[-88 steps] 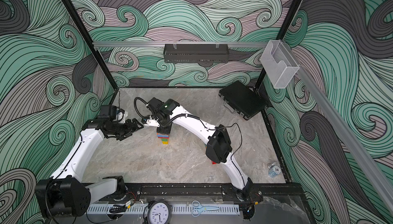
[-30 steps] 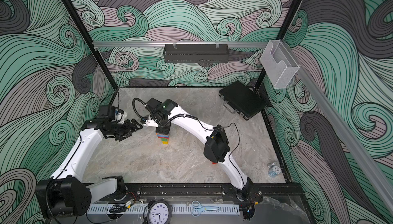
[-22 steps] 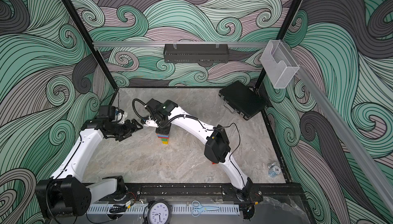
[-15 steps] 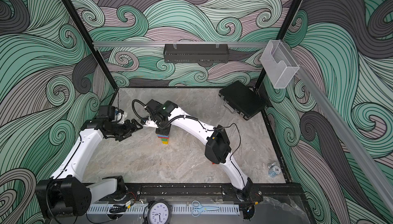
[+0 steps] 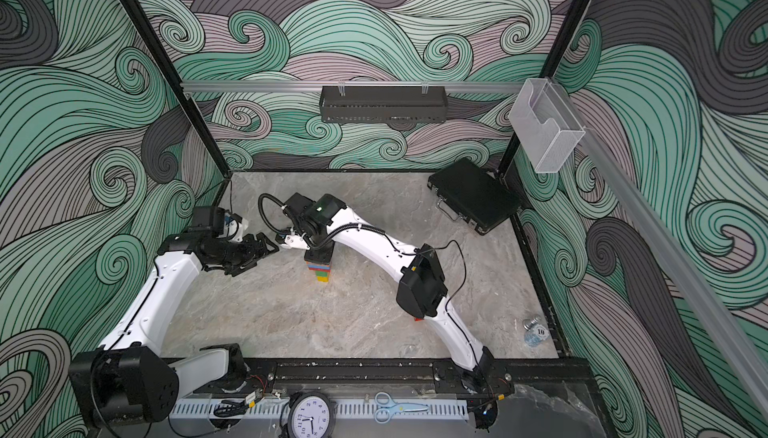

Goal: Assemble an ice cream with lego
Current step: Assemble the lego brick with the lego brick.

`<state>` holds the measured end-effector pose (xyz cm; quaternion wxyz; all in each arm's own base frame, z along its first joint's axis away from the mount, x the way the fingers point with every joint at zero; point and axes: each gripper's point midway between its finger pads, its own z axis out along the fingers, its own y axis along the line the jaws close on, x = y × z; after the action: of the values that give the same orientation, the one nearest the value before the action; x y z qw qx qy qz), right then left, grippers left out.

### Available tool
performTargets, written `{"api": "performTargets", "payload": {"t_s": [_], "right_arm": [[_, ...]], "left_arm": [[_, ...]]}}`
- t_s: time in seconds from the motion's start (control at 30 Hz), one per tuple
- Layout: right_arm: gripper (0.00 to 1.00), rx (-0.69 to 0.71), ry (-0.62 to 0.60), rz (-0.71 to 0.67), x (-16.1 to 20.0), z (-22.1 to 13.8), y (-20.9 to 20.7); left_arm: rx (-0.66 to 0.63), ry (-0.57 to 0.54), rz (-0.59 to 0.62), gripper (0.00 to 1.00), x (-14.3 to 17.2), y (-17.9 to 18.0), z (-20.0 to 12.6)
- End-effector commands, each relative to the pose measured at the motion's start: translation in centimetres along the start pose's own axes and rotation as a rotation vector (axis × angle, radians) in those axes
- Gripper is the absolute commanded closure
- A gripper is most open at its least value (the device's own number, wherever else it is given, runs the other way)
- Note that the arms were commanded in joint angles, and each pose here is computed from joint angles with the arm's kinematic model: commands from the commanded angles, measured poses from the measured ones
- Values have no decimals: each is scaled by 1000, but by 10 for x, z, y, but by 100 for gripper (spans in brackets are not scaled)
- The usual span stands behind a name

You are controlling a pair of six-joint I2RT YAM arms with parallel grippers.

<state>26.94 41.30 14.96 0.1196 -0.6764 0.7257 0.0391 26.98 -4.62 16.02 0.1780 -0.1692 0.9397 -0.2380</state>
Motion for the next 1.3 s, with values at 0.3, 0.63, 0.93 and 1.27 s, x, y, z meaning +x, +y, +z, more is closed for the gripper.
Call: {"api": "performTargets", "payload": {"t_s": [0.3,0.63,0.93,1.27], "right_arm": [[100,-130,256,-41,50,45,28],[100,-258,326,-16,63,58,43],[100,-216,378,37,67,72,32],[100,-294,420,81,79,83,42]], "left_arm": [[14,-1,21,14,0,-4,-7],[20,6,19,14,4,-4,-7],[18,15,13,14,9,-3,-8],[26,24,17,14,13,-4,-9]]}}
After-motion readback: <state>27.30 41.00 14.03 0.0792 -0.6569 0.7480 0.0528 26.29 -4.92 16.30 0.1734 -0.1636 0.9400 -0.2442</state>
